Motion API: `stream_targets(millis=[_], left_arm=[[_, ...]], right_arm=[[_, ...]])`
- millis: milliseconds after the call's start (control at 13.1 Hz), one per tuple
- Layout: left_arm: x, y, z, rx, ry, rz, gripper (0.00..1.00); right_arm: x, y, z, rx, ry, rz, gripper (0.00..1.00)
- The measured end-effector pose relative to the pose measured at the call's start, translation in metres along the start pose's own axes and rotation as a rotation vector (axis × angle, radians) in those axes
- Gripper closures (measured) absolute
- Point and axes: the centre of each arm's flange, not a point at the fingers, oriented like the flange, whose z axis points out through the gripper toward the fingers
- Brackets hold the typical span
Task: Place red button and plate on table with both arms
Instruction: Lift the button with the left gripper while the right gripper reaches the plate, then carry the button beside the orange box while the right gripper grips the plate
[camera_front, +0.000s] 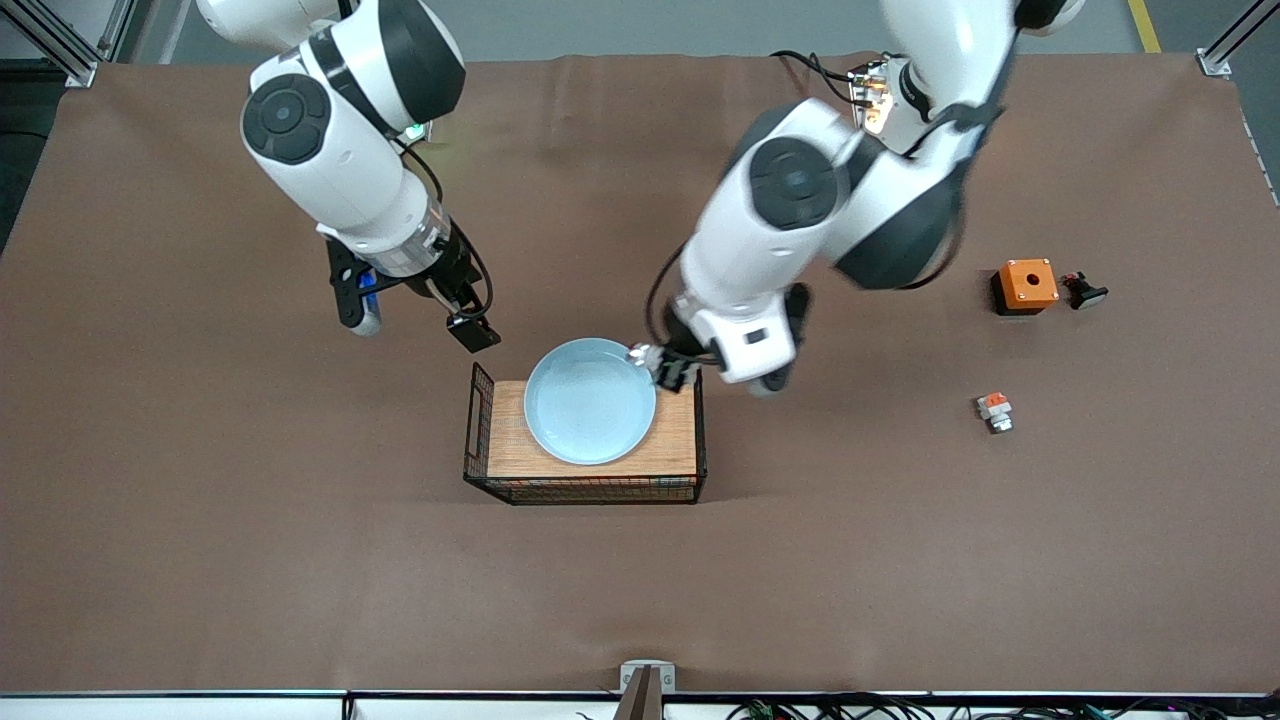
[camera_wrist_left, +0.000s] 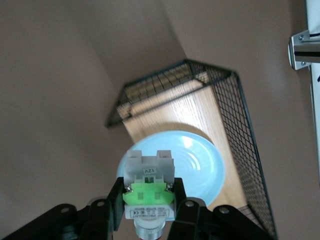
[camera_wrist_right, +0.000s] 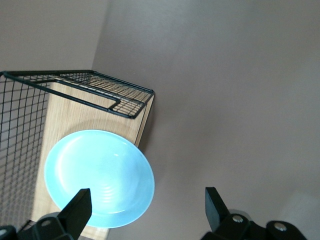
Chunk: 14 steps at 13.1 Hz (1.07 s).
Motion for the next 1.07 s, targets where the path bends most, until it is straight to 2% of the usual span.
stream_targets(millis=[230,536,766,1073], left_arm=[[0.086,-0.031,-0.058,0.117,-0.016,0.246,0.59],[0.175,-0.06,-0.047,0.213,-0.085,0.552,0.59],[0.235,-0.09,-0.012,0.206,-0.104,0.777,0.59],[0.289,-0.147,0.064,0.183,-0.098,0.969,0.59]], right_arm=[[-0.013,0.001,0.013,0.011,0.015,0.195,0.0],[-0.026,-0.002,0.022,0.047,0.017,0.195,0.0],[-0.035,-0.005,0.031,0.074,0.008,0.183,0.0],[-0.052,-0.012,0.065,0.108,0.011,0.145,0.0]])
